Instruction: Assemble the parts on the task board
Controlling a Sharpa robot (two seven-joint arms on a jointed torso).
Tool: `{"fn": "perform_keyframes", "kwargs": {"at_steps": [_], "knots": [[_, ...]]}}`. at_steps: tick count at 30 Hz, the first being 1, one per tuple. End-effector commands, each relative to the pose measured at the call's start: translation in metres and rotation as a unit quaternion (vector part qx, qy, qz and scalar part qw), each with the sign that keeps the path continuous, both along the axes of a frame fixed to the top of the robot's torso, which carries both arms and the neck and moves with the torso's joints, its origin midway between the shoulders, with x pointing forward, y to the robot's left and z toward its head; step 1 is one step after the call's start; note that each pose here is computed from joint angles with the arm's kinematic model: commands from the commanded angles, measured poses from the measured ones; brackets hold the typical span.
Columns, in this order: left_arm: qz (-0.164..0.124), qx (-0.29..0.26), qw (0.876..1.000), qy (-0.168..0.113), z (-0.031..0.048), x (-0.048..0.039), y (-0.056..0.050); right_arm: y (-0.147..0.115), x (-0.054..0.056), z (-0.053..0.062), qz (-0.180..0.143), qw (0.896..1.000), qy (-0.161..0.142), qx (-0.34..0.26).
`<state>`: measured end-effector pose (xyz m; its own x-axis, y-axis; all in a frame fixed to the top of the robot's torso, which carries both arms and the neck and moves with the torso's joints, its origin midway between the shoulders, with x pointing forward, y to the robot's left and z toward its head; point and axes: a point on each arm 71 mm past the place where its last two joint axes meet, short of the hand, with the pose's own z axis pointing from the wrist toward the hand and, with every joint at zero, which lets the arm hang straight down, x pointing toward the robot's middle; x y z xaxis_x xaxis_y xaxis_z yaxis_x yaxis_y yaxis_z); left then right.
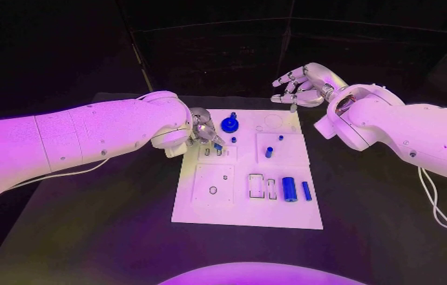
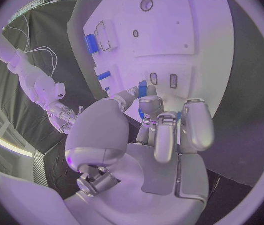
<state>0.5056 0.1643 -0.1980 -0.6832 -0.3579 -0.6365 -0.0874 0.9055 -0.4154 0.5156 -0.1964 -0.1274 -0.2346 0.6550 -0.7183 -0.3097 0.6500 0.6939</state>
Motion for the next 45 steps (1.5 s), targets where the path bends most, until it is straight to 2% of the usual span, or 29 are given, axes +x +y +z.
{"fn": "perform_keyframes", "kwargs": {"at_steps": [1, 11, 19, 36, 45], "knots": [[0.005, 0.005, 0.999, -0.044, 0.0019, 0.0021, 0.000, 0.000, 0.000, 0.002, 0.000, 1.000, -0.005, 0.005], [0.010, 0.015, 0.999, -0.047, -0.0077, 0.0008, -0.003, -0.001, 0.000, 0.002, 0.000, 1.000, -0.005, 0.005], [0.006, 0.024, 0.999, -0.036, -0.0119, 0.0001, -0.004, 0.000, 0.000, 0.002, 0.002, 1.000, -0.004, 0.004], [-0.010, 0.049, 0.999, -0.013, -0.0167, -0.0018, -0.007, 0.001, 0.000, 0.002, 0.005, 1.000, -0.002, 0.003], [-0.014, 0.059, 0.998, -0.010, -0.0174, -0.0018, -0.006, 0.001, -0.001, 0.002, 0.006, 1.000, -0.001, 0.003]]}}
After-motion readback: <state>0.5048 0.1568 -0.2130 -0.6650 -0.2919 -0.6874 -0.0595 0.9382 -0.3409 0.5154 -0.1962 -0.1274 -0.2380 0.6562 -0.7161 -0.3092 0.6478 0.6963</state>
